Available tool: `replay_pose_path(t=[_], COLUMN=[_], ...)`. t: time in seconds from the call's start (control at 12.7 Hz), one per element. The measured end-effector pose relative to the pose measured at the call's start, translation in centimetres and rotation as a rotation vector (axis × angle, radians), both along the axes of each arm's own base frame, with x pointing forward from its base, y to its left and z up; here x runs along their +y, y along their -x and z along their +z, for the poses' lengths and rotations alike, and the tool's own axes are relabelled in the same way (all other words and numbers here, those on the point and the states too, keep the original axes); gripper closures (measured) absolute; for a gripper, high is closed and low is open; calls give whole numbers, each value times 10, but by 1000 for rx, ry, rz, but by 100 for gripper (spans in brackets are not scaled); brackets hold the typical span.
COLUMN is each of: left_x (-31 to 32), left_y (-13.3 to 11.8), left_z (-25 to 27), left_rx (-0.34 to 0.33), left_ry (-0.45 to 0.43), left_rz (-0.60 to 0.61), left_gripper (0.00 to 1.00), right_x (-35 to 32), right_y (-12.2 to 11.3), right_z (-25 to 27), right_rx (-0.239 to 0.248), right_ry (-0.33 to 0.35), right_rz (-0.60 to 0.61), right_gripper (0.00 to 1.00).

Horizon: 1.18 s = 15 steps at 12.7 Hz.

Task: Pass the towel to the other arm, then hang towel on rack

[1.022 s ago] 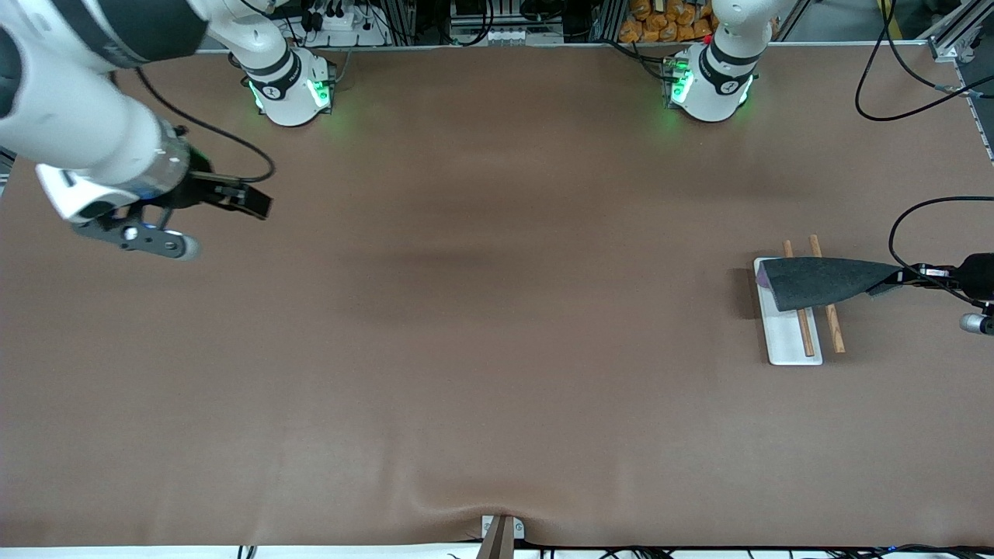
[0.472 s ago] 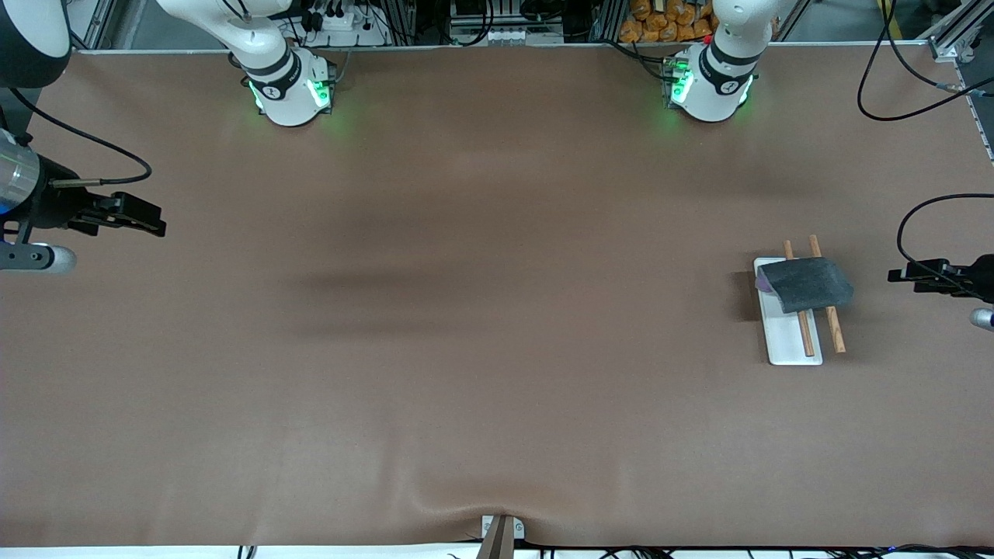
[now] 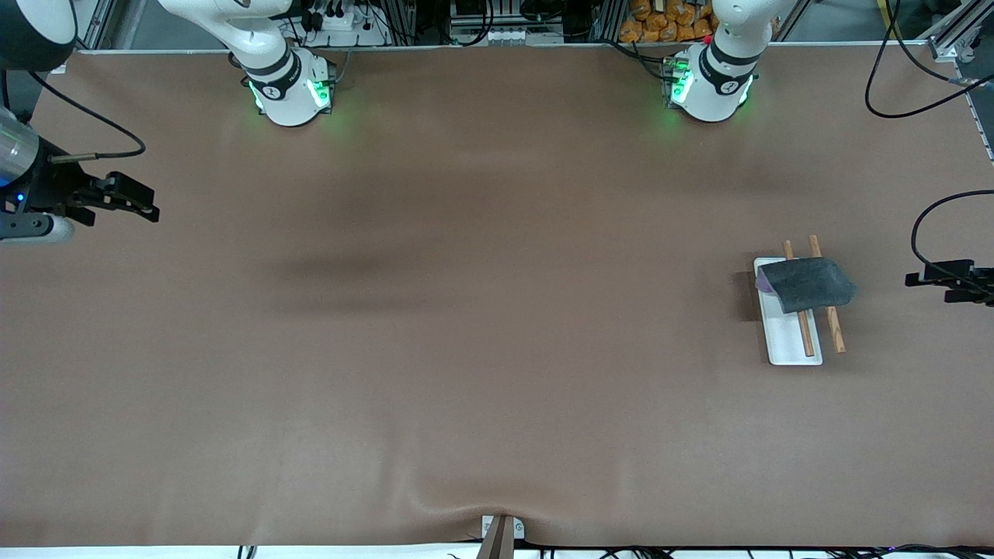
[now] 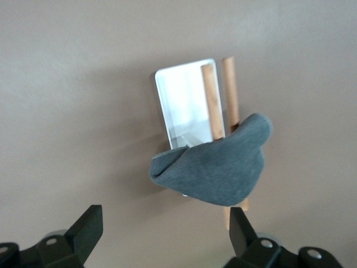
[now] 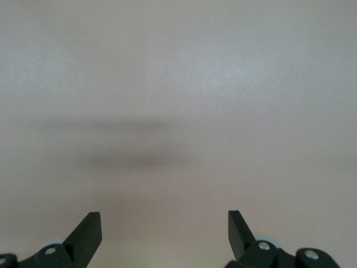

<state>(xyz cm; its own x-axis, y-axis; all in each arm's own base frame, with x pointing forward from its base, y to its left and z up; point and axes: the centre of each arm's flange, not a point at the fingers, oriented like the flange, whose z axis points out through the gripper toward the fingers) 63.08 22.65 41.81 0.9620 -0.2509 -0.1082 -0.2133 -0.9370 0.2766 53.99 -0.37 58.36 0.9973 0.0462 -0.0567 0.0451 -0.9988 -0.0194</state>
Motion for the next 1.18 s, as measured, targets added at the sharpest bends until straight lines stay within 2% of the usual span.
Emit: replay_pose_path(t=[0.16, 0.31, 0.63, 0.86, 1.18], left_x=[-45, -98, -188, -224, -246], left_y=[-3, 2, 13, 19, 25], left_z=[52, 98, 146, 160, 174], left_rx=[-20, -12, -2, -23, -50], left_ry=[-64, -108, -177, -247, -257], left_rz=[61, 150, 314, 325, 297], left_gripper=[0, 0, 0, 0, 0], right_x=[0, 1, 0, 0, 4], right_y=[2, 2, 5, 5, 4], right_z=[9, 28, 64, 65, 63], right_rx=[-23, -48, -83, -84, -80], right_ry=[0, 0, 1, 1, 1], right_rz=[0, 2, 1, 2, -2], right_gripper=[0, 0, 0, 0, 0])
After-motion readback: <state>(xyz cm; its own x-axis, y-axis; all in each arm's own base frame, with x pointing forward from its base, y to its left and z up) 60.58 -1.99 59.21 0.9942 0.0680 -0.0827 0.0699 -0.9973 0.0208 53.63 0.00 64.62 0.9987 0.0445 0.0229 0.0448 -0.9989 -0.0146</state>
